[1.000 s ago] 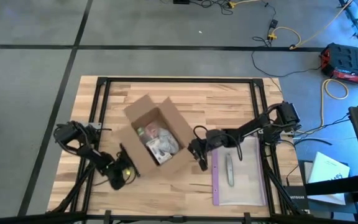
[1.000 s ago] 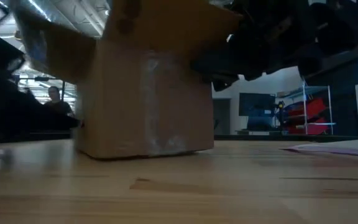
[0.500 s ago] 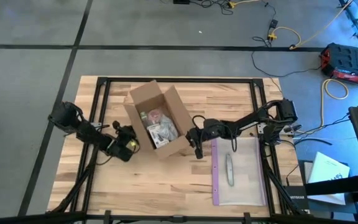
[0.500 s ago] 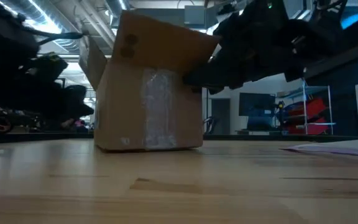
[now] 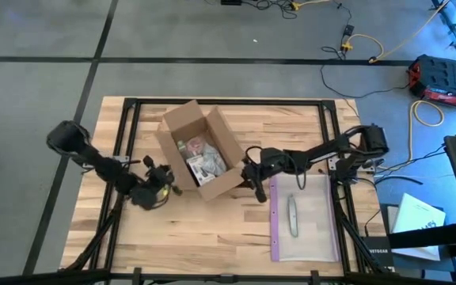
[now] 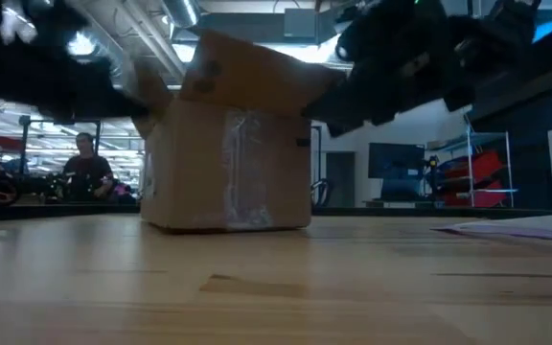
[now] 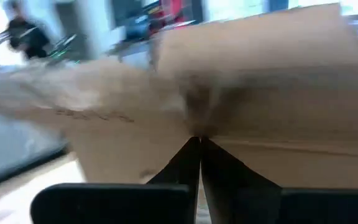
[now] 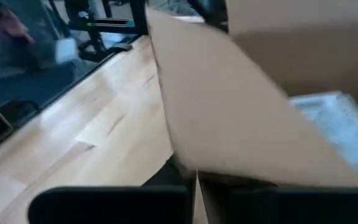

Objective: Unpack boxes
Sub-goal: Move the box to the top left of the table

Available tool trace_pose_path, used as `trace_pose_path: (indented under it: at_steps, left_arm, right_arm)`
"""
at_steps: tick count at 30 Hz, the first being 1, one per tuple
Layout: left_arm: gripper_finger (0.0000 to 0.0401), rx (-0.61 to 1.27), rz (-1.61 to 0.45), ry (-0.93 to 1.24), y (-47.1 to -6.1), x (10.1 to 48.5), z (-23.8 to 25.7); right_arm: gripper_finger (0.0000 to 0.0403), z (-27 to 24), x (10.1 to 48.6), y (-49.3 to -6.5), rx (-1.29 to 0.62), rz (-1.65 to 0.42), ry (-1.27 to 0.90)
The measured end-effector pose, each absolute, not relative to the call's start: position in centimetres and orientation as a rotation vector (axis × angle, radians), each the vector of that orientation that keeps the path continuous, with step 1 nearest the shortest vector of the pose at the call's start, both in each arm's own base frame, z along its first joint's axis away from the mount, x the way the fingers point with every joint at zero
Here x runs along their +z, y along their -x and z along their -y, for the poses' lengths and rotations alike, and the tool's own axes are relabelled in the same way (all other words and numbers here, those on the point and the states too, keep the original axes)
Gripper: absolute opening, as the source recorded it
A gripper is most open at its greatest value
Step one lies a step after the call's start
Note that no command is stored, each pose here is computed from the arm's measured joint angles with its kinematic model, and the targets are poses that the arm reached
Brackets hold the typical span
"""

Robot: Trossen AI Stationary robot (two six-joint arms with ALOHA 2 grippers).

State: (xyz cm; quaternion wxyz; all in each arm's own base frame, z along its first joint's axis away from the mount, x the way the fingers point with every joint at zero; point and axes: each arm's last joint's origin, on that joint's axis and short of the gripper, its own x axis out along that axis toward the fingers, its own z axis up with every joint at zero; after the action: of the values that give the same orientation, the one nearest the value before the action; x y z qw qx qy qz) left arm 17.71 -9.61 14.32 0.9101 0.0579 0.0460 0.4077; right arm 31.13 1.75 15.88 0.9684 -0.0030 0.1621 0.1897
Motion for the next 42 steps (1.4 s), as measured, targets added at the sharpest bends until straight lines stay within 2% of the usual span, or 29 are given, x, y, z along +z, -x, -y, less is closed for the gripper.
trace_pose_path:
  at_steps: [3, 7, 12, 15, 19, 23, 30, 34, 42]
  left_arm:
    - [0.0000, 0.730, -0.081, -0.129, -17.0, 16.1, 11.9]
    - [0.0000, 0.605, -0.054, -0.078, -15.7, 16.7, 14.4]
    - [0.0000, 0.456, -0.024, 0.033, -13.7, 16.7, 17.0]
    - [0.0000, 0.412, -0.011, 0.112, -13.1, 16.5, 17.7]
    - [0.0000, 0.386, -0.029, 0.129, -13.2, 15.5, 17.9]
    - [0.0000, 0.384, -0.073, 0.207, -14.4, 13.6, 17.4]
    - [0.0000, 0.333, -0.157, 0.283, -15.4, 11.1, 18.1]
    - [0.0000, 0.356, -0.174, 0.253, -15.8, 9.9, 18.3]
    - [0.0000, 0.608, -0.166, 0.124, -18.2, 8.4, 14.9]
  right_arm:
    - [0.0000, -2.1, 16.2, -30.8, 0.243, -0.371, 0.089]
    - [0.0000, -1.9, 15.4, -30.5, 0.053, -0.461, 0.143]
    - [0.0000, -2.4, 13.8, -29.3, -0.019, -0.587, 0.204]
    - [0.0000, -2.5, 12.8, -28.6, -0.109, -0.585, 0.189]
    - [0.0000, -2.3, 12.2, -29.0, -0.184, -0.482, 0.161]
    - [0.0000, -2.0, 11.6, -30.7, -0.200, -0.465, 0.143]
    - [0.0000, -3.0, 11.1, -34.4, -0.002, -0.447, 0.083]
    - [0.0000, -3.6, 11.8, -35.8, 0.020, -0.413, 0.095]
    - [0.0000, -3.5, 11.9, -35.9, 0.016, -0.432, 0.100]
